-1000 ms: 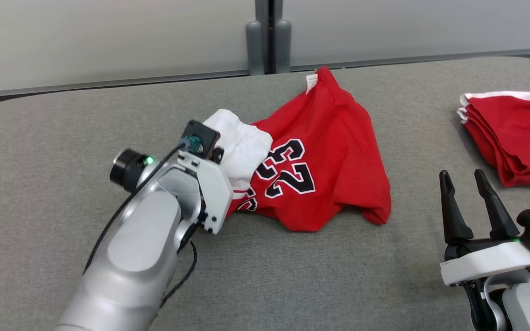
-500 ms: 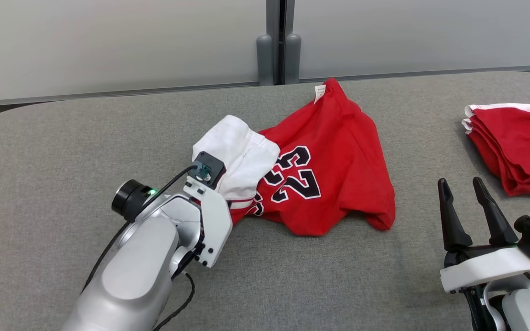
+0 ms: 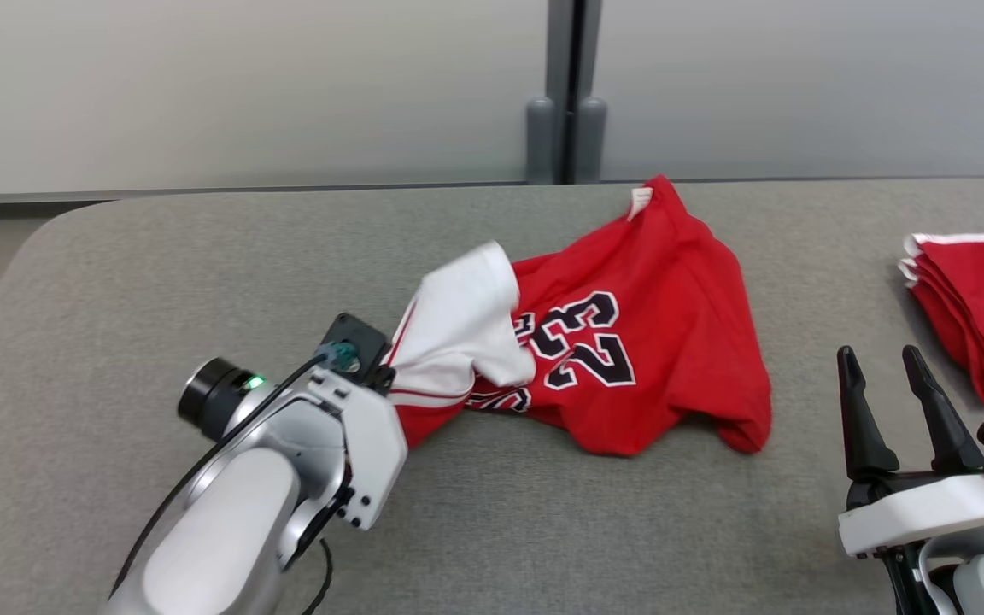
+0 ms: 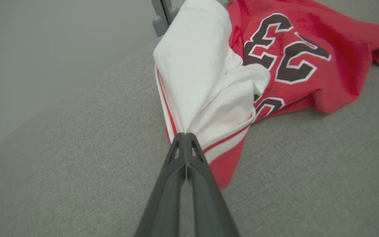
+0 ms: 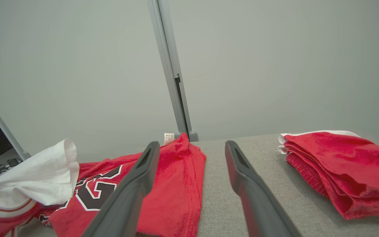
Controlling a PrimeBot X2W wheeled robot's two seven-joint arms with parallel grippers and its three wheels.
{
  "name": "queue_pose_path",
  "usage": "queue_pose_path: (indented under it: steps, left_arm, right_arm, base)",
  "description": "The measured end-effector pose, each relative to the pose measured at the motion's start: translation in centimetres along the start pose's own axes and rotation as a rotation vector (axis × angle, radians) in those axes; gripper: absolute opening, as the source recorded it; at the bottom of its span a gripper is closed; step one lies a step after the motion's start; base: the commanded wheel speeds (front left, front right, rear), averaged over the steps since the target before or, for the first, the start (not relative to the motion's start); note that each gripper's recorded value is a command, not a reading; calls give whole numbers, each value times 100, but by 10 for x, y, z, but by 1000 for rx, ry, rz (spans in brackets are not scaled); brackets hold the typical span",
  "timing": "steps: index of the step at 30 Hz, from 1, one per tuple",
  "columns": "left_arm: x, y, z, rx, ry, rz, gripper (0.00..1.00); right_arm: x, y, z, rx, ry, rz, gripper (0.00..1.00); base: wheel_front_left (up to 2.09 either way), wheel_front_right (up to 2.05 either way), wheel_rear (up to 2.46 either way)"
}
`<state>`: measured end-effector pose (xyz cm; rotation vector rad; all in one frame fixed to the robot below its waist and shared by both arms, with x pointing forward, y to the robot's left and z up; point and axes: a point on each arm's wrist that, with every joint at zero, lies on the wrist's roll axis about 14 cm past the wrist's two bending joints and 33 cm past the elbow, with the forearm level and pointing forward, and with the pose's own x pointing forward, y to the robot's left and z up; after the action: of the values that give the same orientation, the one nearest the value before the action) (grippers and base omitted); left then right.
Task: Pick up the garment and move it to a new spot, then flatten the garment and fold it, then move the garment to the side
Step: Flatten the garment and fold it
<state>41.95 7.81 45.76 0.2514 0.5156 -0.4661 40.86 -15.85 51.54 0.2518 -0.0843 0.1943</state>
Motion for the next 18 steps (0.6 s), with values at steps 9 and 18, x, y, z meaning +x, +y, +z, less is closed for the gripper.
queue_pose_path:
  steps: [9, 18]
  left_arm:
    - [-62, 54, -67, -150, 32, 205, 0]
    - [-75, 71, -114, -233, 49, 272, 100]
  right_arm:
    - [14, 25, -3, -2, 8, 81, 100]
    - [13, 23, -4, -5, 18, 76, 100]
  base:
    - [0, 0, 0]
    - [0, 0, 0]
